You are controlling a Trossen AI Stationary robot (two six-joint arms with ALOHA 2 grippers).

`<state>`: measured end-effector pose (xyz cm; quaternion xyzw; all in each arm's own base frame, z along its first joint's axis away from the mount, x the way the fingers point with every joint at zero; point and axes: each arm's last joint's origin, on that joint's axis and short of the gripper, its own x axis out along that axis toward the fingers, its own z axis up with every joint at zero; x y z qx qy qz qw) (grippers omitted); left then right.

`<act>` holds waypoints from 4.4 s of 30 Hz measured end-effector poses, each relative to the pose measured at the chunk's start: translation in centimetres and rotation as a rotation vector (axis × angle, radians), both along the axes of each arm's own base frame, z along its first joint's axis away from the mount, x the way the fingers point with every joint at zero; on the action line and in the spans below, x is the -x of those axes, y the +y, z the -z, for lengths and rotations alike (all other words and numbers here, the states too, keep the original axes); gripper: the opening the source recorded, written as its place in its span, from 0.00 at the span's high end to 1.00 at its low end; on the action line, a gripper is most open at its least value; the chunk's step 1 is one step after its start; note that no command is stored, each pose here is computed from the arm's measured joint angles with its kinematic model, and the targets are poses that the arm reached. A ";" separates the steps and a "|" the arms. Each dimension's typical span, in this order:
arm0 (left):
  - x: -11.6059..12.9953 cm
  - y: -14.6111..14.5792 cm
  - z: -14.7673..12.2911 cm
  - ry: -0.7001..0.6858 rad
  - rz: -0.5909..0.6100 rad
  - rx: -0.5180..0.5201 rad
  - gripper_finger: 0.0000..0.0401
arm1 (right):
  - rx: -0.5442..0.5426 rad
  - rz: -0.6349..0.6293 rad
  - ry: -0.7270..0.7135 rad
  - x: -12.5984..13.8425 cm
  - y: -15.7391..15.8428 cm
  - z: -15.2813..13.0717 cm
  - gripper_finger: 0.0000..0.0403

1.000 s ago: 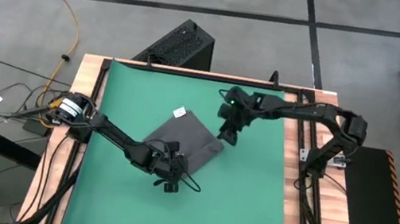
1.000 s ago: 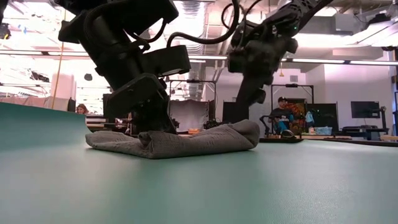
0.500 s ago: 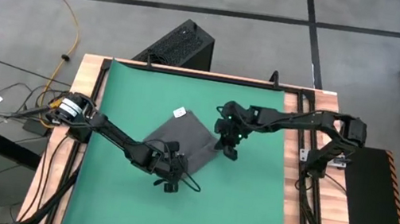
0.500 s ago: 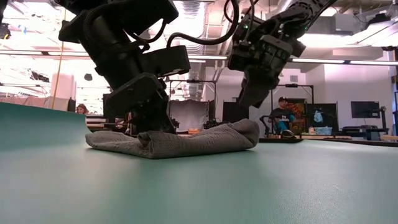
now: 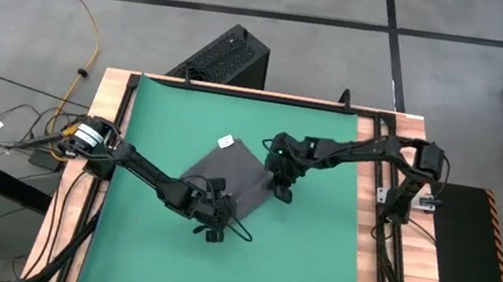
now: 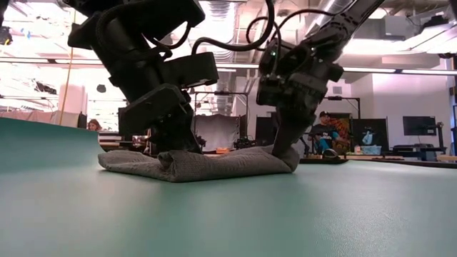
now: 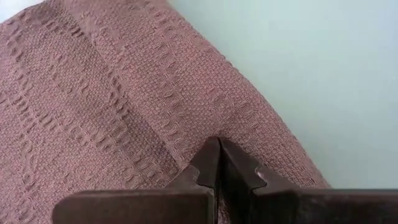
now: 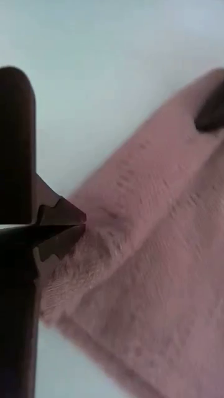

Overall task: Roll towel
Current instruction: Roll the gray towel

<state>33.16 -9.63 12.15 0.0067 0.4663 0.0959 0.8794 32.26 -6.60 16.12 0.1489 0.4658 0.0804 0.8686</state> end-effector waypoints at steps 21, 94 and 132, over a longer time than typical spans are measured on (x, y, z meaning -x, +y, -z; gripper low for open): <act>0.4 0.1 0.2 0.069 0.102 -0.055 1.00 | 0.027 0.095 0.067 -0.4 -1.9 2.6 0.97; 1.3 2.1 0.4 0.507 0.724 -0.900 1.00 | 0.057 0.232 0.140 -2.1 -5.5 3.3 0.99; 0.7 2.1 0.1 0.339 0.573 -0.698 1.00 | 0.076 0.375 -0.321 2.2 3.6 0.4 0.99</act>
